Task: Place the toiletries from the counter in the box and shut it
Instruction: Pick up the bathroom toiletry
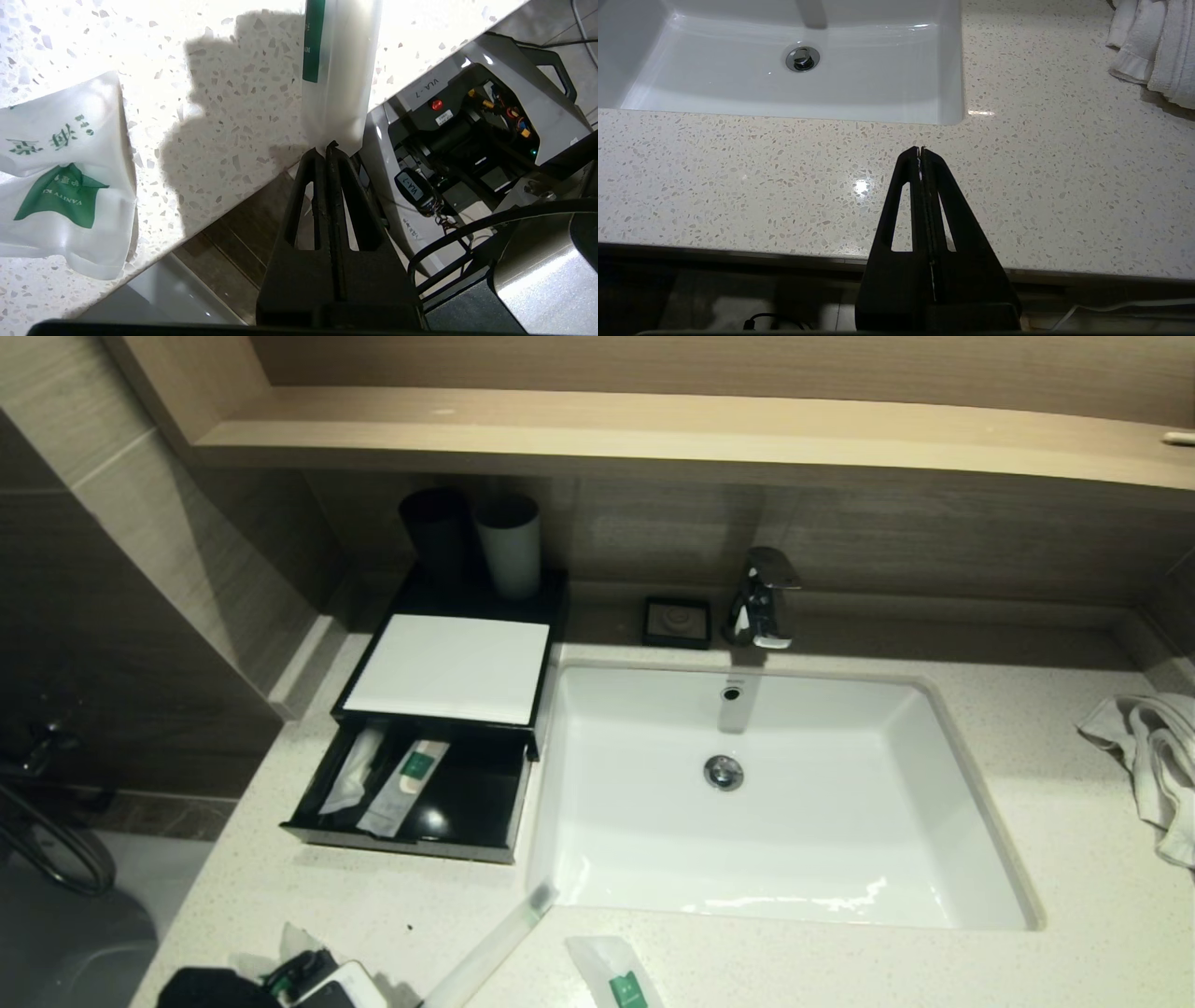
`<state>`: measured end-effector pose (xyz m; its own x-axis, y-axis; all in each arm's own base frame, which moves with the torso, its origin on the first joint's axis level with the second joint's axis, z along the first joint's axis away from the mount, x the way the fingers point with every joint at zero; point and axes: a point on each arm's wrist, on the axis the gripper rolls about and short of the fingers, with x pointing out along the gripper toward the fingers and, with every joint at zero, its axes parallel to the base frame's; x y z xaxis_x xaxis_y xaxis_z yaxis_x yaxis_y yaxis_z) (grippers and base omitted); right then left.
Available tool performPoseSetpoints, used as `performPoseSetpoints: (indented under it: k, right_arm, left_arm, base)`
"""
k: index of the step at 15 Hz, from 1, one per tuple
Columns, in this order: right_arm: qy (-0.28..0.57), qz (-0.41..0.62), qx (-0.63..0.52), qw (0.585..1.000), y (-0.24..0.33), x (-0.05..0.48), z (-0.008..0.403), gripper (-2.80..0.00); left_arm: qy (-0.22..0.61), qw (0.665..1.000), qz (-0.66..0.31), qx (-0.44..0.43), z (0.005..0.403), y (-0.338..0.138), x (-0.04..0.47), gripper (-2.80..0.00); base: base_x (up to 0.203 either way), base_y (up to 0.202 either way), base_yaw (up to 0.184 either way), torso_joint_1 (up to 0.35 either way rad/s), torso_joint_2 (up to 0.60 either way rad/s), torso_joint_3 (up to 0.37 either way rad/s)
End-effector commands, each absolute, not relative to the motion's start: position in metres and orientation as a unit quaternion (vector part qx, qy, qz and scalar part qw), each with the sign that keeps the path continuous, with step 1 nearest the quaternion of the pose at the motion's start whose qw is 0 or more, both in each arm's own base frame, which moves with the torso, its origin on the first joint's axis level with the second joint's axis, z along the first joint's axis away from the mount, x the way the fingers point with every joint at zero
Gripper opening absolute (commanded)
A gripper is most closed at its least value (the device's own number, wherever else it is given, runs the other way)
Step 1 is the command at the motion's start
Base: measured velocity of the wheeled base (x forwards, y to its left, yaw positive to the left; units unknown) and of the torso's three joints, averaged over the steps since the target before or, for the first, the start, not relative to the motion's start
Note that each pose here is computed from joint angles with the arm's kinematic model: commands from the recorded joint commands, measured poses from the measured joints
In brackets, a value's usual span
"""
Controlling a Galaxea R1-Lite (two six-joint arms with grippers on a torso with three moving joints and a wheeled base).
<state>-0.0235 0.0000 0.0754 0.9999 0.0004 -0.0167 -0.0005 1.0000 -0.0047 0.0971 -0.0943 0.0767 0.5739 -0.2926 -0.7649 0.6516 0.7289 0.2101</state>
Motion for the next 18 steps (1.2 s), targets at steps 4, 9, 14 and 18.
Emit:
performPoseSetpoints:
  k: [4,9,14,18]
  right_arm:
    - [0.008,0.001,-0.002,1.000,0.000,-0.024,0.075,-2.80]
    - [0.008,0.001,-0.002,1.000,0.000,-0.024,0.075,-2.80]
    - [0.008,-0.001,-0.002,1.000,0.000,-0.024,0.075,-2.80]
    - [0.008,0.000,-0.002,1.000,0.000,-0.024,0.075,-2.80]
  left_arm:
    - [0.358,0.864,-0.259,0.241,0.079,-0.092,0.097,-2.80]
    - [0.346,0.879,-0.215,0.247,0.083,-0.091,0.101,-2.80]
    - [0.333,0.896,-0.173,0.237,0.090,-0.091,0.110,-2.80]
    - [0.326,0.905,-0.144,0.230,0.094,-0.088,0.116,-2.80]
  base:
    - [0.000,0.000,0.000,0.000,0.00,0.000]
    - [0.000,0.000,0.000,0.000,0.00,0.000]
    - [0.000,0.000,0.000,0.000,0.00,0.000]
    - [0.000,0.000,0.000,0.000,0.00,0.000]
